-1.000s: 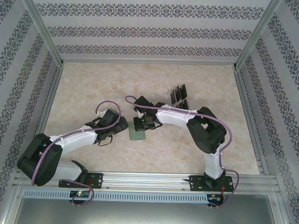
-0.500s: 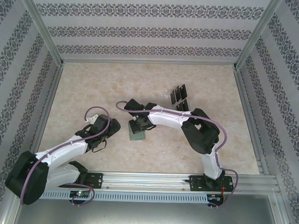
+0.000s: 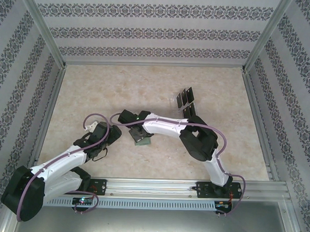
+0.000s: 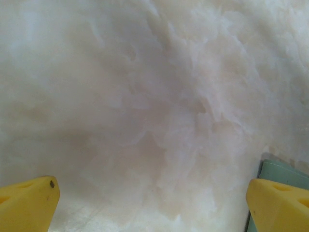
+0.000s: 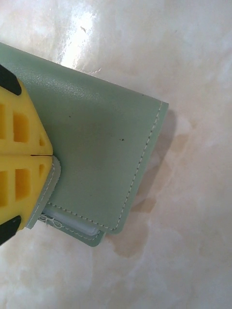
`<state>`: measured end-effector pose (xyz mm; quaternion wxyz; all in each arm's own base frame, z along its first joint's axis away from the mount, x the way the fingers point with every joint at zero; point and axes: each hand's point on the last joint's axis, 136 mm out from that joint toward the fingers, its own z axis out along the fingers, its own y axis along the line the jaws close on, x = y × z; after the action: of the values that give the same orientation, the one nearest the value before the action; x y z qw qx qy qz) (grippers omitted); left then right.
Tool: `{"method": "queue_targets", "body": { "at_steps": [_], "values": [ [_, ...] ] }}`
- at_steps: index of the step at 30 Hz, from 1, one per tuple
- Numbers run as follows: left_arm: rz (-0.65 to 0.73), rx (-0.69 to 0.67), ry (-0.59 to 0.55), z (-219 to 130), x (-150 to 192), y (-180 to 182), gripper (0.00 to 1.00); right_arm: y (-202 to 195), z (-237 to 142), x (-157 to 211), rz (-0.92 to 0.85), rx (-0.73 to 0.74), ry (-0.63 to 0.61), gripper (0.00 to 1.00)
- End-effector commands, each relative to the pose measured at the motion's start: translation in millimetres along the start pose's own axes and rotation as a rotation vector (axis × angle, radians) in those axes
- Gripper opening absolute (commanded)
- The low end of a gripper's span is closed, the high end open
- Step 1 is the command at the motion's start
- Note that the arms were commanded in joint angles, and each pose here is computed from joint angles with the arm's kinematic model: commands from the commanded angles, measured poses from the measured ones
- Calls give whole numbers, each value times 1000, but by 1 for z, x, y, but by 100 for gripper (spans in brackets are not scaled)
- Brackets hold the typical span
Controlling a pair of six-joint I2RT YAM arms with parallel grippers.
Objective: Put the credit cards into the card holder
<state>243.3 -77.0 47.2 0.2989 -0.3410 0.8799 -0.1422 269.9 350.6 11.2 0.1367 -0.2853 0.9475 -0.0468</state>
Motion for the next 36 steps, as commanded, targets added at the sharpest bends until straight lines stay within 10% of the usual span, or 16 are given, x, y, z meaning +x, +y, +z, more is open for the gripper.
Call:
{"method": "queue_targets", "body": {
  "at_steps": [1, 13, 36],
  "values": [
    [-22, -15, 5, -1, 1, 7, 100, -35, 84, 173, -165, 171, 654, 0],
    [15, -10, 29, -3, 3, 3, 100, 0, 85, 204, -136, -46, 781, 0],
    [310, -81, 96, 19, -4, -28, 100, 22, -4, 83, 119, -479, 381, 0]
  ]
}}
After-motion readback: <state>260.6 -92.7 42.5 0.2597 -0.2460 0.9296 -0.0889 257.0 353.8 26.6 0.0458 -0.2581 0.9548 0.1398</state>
